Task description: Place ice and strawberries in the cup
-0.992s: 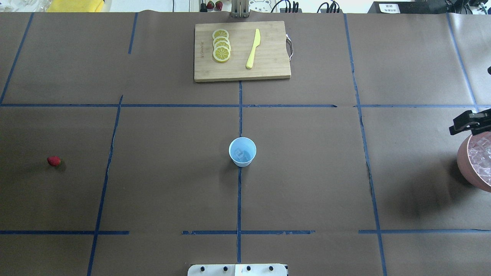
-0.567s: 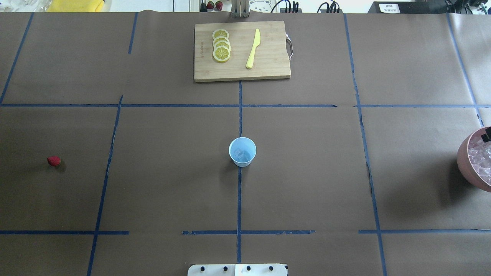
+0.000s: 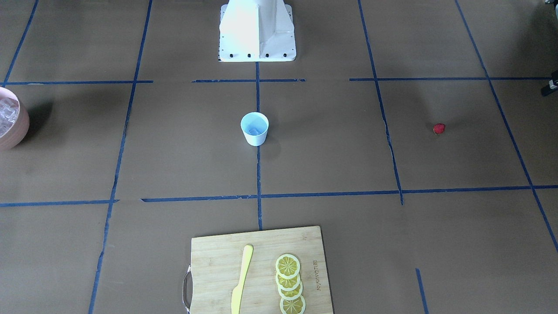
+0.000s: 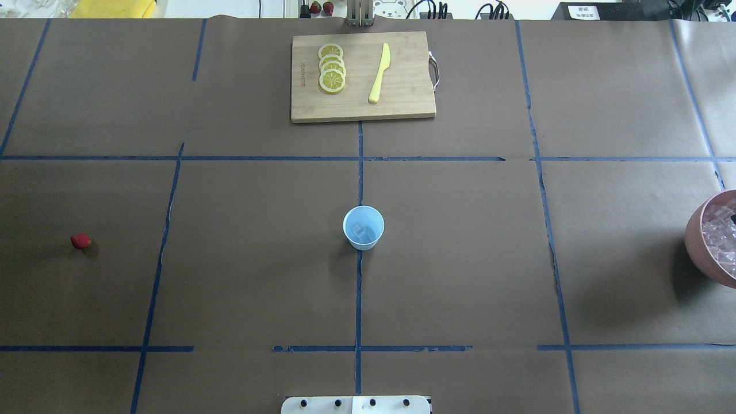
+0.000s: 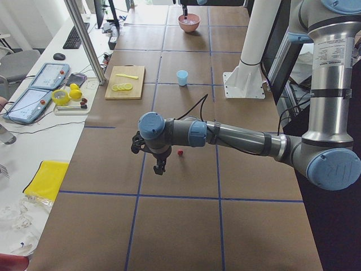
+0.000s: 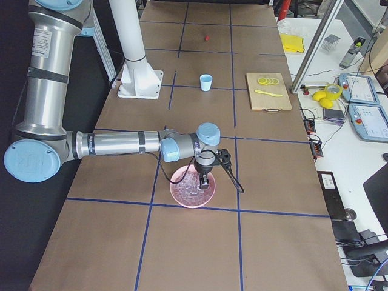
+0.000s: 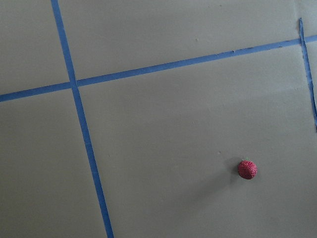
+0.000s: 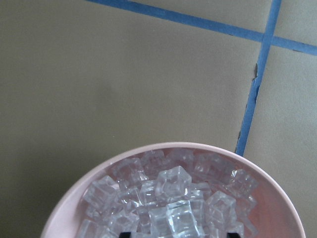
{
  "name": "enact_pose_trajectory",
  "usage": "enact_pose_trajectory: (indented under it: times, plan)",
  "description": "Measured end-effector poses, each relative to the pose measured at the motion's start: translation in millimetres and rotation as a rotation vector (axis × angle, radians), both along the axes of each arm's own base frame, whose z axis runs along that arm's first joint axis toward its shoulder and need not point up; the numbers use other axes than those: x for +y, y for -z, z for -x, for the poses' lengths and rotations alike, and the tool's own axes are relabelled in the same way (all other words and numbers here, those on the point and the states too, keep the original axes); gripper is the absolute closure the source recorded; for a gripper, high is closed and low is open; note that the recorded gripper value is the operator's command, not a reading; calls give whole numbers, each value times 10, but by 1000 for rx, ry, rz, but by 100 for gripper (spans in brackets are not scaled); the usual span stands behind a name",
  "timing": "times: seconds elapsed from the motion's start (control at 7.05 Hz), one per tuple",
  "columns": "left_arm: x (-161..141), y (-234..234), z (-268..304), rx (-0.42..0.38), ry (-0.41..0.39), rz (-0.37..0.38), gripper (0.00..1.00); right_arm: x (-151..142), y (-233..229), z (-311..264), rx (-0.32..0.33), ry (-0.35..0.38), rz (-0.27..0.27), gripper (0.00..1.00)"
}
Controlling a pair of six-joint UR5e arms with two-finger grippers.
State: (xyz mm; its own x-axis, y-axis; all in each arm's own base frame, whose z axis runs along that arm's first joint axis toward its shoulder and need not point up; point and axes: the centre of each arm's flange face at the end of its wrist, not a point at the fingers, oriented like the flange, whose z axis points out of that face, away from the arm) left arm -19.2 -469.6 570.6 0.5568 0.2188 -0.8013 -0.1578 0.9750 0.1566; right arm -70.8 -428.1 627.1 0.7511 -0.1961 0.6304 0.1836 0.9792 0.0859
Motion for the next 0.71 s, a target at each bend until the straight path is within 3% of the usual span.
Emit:
enact_pose_trajectory:
  times: [0.71]
  plan:
    - [0,16,0,0,0,-3,0,-50,-185,90,12,17,30,26]
